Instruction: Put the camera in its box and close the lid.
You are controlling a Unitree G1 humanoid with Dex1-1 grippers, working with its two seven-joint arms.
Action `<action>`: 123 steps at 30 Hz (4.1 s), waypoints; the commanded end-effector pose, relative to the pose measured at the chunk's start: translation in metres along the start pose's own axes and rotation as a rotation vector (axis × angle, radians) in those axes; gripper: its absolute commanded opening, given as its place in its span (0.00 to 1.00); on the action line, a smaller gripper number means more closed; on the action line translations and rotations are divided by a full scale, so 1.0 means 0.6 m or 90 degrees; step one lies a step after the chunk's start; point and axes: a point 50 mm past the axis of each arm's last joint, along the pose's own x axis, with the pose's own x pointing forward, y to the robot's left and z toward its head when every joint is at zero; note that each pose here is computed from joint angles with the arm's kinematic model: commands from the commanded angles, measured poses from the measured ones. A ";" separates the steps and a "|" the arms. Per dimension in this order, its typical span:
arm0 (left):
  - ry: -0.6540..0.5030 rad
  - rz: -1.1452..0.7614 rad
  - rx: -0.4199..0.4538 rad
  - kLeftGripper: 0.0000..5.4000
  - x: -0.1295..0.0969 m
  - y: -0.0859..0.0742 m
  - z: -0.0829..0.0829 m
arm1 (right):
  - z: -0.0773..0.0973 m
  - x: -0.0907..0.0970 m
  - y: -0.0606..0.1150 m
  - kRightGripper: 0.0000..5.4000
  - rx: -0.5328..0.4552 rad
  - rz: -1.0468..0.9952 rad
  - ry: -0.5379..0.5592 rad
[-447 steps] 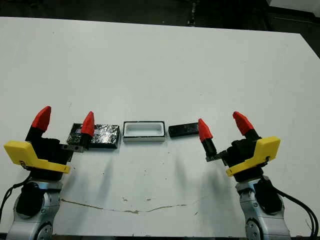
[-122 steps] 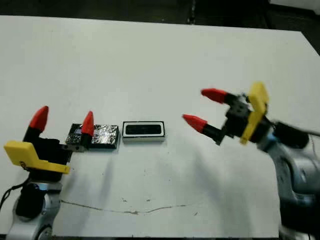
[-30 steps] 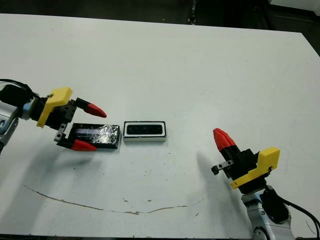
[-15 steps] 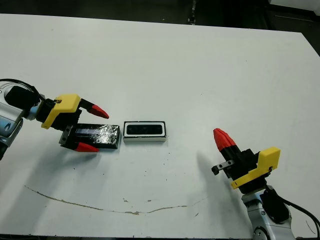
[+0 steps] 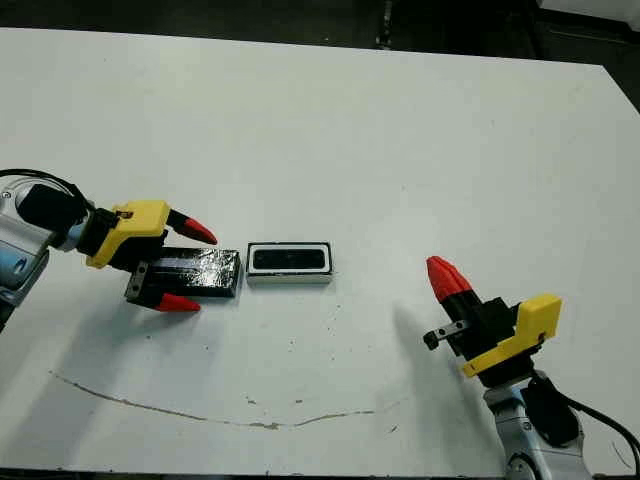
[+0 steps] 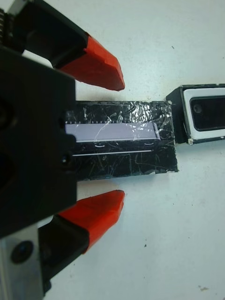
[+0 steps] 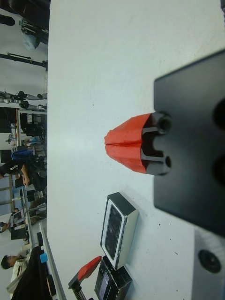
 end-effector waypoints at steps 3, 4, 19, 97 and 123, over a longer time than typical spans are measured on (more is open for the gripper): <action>0.001 0.003 -0.029 0.85 0.001 -0.008 -0.015 | -0.001 -0.004 -0.003 0.00 -0.013 -0.002 0.014; -0.001 0.003 -0.033 0.82 0.002 -0.009 -0.017 | 0.000 -0.004 -0.003 0.00 -0.012 -0.002 0.013; -0.038 0.030 -0.087 0.59 0.003 -0.007 -0.027 | -0.002 -0.005 -0.002 0.00 -0.004 -0.005 0.021; -0.158 0.012 -0.184 0.59 0.152 -0.017 0.016 | -0.002 -0.006 0.000 0.00 -0.006 -0.008 0.024; -0.172 -0.057 -0.162 0.59 0.215 -0.008 0.038 | -0.002 -0.007 -0.002 0.00 -0.001 -0.006 0.029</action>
